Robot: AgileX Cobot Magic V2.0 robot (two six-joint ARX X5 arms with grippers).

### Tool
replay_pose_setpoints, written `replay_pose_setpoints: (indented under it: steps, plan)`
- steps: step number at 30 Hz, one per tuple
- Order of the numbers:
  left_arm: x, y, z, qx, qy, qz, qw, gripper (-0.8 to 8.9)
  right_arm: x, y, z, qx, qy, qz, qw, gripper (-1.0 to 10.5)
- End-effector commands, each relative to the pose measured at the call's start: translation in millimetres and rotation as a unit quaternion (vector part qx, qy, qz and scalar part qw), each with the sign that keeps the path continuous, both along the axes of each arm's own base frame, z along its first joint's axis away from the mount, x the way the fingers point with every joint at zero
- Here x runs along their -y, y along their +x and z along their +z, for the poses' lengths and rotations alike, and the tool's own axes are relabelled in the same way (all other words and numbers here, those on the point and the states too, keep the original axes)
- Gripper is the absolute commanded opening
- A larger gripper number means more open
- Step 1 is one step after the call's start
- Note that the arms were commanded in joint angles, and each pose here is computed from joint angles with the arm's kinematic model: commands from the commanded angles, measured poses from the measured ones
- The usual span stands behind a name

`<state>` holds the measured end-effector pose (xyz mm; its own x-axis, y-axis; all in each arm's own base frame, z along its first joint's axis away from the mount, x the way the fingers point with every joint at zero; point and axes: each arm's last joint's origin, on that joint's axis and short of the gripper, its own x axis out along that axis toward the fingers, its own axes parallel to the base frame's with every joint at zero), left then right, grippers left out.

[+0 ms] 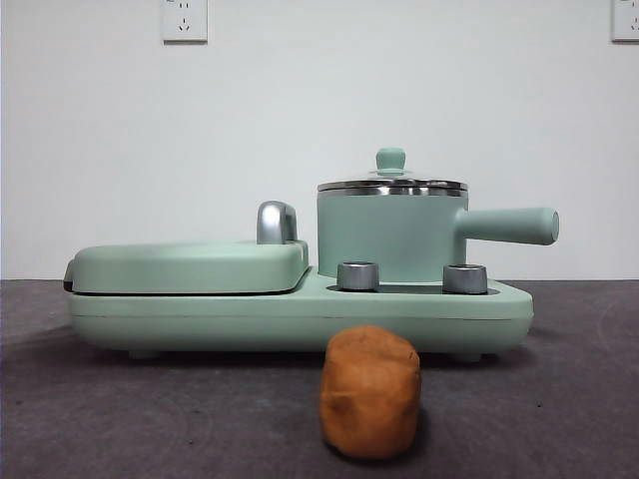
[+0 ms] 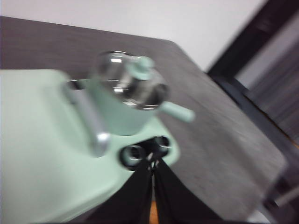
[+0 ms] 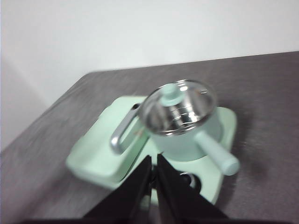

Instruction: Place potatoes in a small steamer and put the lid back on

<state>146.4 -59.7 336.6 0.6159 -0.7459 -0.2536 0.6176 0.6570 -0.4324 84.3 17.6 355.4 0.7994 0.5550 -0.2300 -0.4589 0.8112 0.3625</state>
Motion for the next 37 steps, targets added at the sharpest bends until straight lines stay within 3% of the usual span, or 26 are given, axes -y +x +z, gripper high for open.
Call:
replay_pose_setpoints:
  steps: [1,6,9,14,17,28,37]
  plan:
    - [7.4,3.2,16.1,0.023,0.008,-0.041,0.999,0.12,-3.4,0.6,9.0,0.022,-0.044,0.049,0.998,0.1]
    - [15.1,3.0,23.1,0.029,0.006,-0.063,0.998,1.07,-8.0,1.7,10.6,0.018,-0.049,0.089,0.995,0.2]
    - [16.4,2.1,22.2,0.025,0.008,-0.068,0.997,2.53,-8.4,1.6,10.6,0.019,-0.05,0.09,0.995,0.3]
    - [17.0,1.9,22.2,0.025,0.008,-0.07,0.997,4.25,-8.3,1.7,10.5,0.018,-0.05,0.088,0.995,3.4]
    - [17.7,1.7,22.2,0.026,0.008,-0.072,0.997,4.73,-8.3,1.7,10.5,0.017,-0.049,0.088,0.995,4.5]
    - [31.0,14.9,18.0,0.017,0.011,-0.093,0.995,4.74,-8.3,1.7,10.5,0.009,-0.039,0.084,0.996,5.0]
    - [68.6,60.4,33.2,0.005,0.042,-0.133,0.99,4.77,-8.3,1.6,10.4,0.002,-0.032,0.082,0.996,5.3]
